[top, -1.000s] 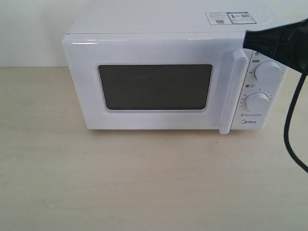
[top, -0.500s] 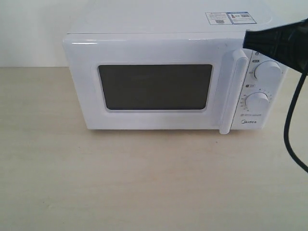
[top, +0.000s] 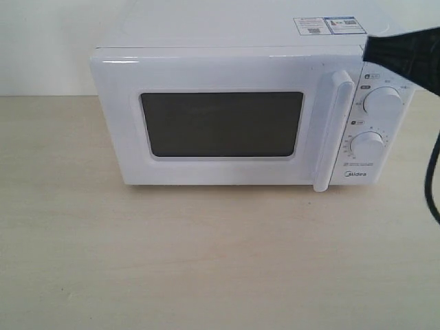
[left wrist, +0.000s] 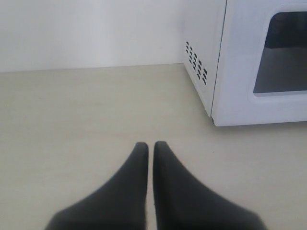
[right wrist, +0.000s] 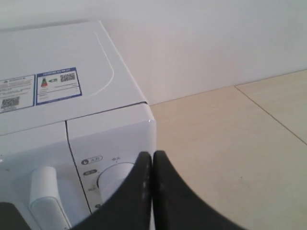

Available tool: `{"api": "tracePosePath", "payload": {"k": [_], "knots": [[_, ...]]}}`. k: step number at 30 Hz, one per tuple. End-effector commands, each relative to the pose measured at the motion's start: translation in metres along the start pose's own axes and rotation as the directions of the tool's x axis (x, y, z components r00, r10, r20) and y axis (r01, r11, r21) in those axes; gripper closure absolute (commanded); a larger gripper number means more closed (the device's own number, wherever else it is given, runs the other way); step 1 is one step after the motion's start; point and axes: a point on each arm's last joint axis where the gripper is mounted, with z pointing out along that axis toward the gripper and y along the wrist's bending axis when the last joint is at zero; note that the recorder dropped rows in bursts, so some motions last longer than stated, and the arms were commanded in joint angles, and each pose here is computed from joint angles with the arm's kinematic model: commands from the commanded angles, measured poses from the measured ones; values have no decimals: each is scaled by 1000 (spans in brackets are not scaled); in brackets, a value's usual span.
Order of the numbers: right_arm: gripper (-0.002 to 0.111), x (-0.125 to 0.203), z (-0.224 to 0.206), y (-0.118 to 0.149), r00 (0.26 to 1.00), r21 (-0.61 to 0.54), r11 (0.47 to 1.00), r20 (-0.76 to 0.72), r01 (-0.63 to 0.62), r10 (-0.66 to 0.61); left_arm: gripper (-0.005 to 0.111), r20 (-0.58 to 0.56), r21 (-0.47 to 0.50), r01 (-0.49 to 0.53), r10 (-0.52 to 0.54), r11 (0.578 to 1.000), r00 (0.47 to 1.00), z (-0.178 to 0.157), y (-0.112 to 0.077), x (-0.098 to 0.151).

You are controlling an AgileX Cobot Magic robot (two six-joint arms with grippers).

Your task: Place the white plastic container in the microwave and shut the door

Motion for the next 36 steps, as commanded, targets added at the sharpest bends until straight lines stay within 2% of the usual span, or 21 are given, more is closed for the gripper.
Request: {"api": "tracePosePath", "payload": {"k": [1, 5, 9, 13, 18, 24, 29, 34, 36], "knots": [[108, -18, -13, -25, 990, -97, 986, 19, -135, 137, 102, 2, 0, 16, -16, 1000, 1000, 0, 0, 1], [108, -23, -24, -50, 979, -318, 929, 8, -192, 205, 102, 2, 0, 16, -16, 1000, 1000, 0, 0, 1], [108, -12, -38, -84, 970, -440, 878, 53, -191, 238, 102, 2, 0, 16, -16, 1000, 1000, 0, 0, 1], [108, 18, -53, -122, 953, -417, 889, 140, -189, 268, 102, 2, 0, 16, -16, 1000, 1000, 0, 0, 1], [108, 54, -72, -153, 907, -360, 905, 261, -227, 331, 102, 2, 0, 16, -16, 1000, 1000, 0, 0, 1], [108, 80, -81, -160, 873, -361, 906, 339, -223, 350, 102, 2, 0, 16, -16, 1000, 1000, 0, 0, 1], [108, 94, -74, -159, 892, -341, 913, 307, -224, 333, 102, 2, 0, 16, -16, 1000, 1000, 0, 0, 1], [108, 111, -67, -152, 914, -391, 895, 243, -214, 325, 102, 2, 0, 16, -16, 1000, 1000, 0, 0, 1], [108, 123, -63, -148, 920, -432, 869, 185, -239, 345, 102, 2, 0, 16, -16, 1000, 1000, 0, 0, 1]]}}
